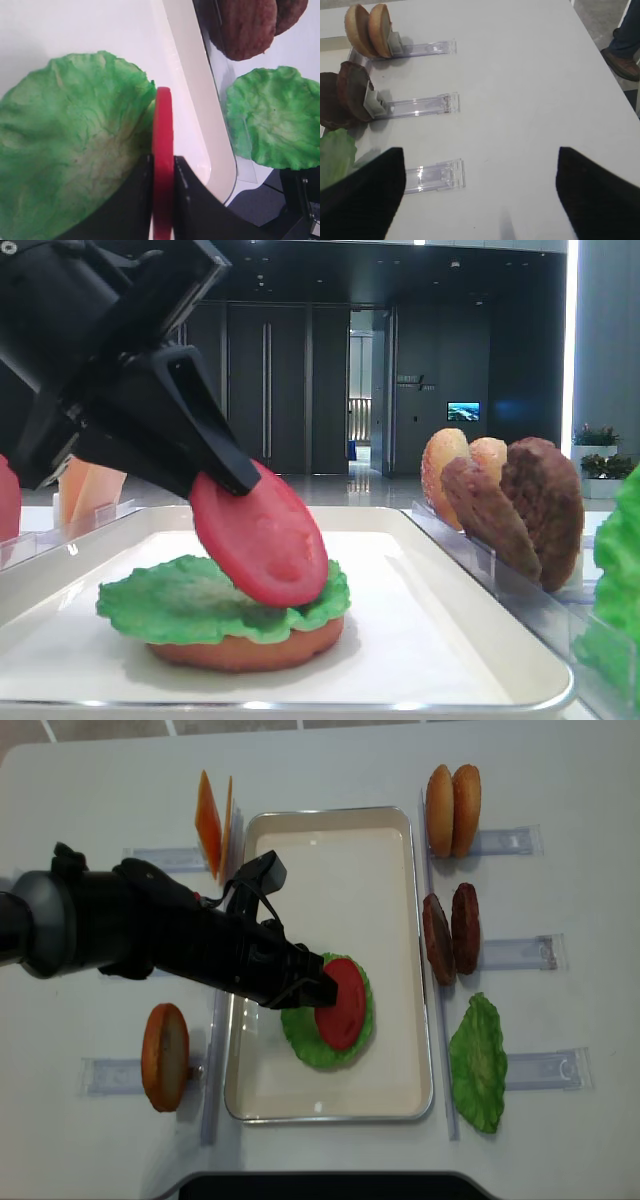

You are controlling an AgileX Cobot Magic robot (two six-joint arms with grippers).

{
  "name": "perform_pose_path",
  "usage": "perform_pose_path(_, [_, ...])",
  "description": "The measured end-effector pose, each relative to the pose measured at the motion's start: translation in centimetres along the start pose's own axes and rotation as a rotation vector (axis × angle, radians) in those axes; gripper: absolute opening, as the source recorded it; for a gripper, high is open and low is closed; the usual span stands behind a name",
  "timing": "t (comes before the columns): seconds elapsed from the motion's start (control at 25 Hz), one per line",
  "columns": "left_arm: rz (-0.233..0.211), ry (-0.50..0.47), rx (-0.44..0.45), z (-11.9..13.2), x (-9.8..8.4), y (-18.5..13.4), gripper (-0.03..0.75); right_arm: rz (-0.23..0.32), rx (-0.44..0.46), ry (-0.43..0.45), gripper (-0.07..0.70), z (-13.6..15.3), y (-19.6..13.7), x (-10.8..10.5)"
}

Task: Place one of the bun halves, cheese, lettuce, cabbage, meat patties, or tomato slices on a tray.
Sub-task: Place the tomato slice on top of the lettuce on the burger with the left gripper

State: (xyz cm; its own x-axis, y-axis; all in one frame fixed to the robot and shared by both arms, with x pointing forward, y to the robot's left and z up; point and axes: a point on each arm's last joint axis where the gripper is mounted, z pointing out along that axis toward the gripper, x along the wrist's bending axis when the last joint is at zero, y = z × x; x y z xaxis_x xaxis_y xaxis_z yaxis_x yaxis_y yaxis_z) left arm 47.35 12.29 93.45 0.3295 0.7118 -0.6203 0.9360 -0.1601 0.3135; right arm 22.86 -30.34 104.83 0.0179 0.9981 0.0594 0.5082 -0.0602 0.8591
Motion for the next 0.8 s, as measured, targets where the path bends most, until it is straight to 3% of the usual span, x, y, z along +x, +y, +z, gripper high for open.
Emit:
perform_pose_path(0.44, [0.009, 0.067, 0.012, -1.5, 0.9, 0.1, 0.498, 0.000, 0.000, 0.000, 0.581, 0.0, 0.0, 0.0])
perform_pose_path(0.6, [0.000, 0.090, 0.007, -2.3, 1.0, 0.2, 0.564, 0.000, 0.000, 0.000, 0.581, 0.0, 0.0, 0.0])
perform_pose_path(0.8, [0.041, 0.144, -0.002, -4.0, 0.4, 1.5, 0.581, 0.000, 0.000, 0.000, 0.581, 0.0, 0.0, 0.0])
